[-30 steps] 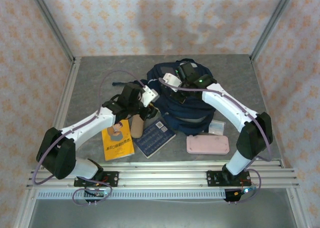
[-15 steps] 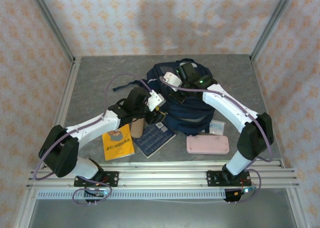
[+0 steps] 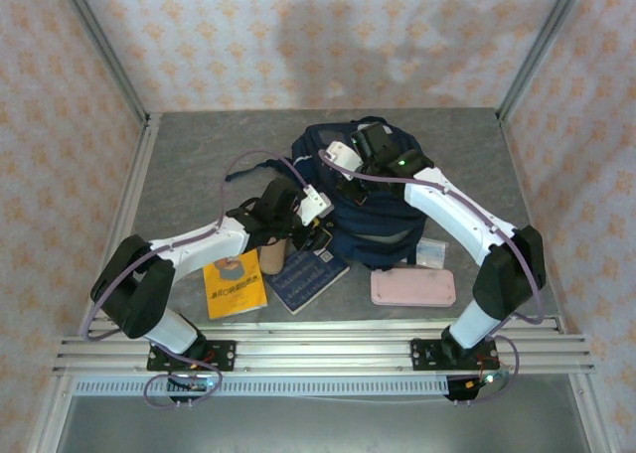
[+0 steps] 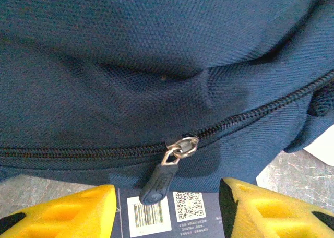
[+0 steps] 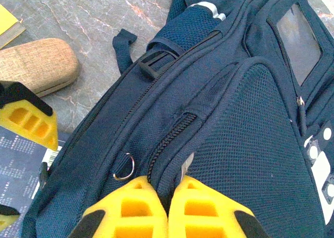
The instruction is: Pack the student bag
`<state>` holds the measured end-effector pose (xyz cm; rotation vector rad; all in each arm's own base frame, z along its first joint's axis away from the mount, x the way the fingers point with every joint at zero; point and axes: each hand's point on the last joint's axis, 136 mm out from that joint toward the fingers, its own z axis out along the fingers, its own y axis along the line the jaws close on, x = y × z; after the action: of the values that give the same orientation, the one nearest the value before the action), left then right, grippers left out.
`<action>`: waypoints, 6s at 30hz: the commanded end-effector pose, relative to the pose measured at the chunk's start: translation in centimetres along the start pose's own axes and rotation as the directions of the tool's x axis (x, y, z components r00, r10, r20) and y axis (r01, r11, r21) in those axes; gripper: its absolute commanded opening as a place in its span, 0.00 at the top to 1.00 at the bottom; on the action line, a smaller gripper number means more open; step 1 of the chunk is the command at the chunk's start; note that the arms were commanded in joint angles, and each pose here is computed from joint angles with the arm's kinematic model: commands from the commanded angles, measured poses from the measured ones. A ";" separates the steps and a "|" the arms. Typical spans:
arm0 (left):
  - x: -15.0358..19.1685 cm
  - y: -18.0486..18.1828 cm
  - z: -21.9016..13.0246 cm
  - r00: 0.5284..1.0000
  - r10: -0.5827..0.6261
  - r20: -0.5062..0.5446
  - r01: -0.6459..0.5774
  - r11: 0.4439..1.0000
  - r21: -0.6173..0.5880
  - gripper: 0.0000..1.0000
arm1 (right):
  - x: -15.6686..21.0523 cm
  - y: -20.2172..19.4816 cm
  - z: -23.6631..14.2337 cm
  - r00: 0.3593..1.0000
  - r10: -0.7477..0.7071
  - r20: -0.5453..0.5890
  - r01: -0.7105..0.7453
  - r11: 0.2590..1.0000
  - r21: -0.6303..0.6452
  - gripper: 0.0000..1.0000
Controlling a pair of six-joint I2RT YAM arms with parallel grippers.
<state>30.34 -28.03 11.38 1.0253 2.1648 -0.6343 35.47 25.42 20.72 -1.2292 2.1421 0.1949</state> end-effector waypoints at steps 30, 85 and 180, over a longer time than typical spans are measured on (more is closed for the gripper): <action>-0.7 11.0 -0.2 0.971 -0.238 0.028 0.237 0.936 -0.260 1.00 | -3.3 0.4 -2.6 0.984 0.000 0.181 0.002 1.000 -0.010 1.00; -7.4 13.9 -6.5 0.358 -0.870 0.340 0.913 0.402 0.067 0.84 | -15.4 -5.2 4.1 0.350 0.928 0.128 -0.886 0.372 -0.276 0.65; 9.2 10.2 -7.6 0.491 -0.860 0.139 0.702 0.297 -0.647 0.11 | 1.7 -11.8 -11.2 0.670 0.656 0.346 -0.742 0.609 0.281 1.00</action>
<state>31.57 -12.84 9.69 -0.4380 2.7308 -0.1022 38.58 13.92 25.78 -0.1844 2.3420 0.1808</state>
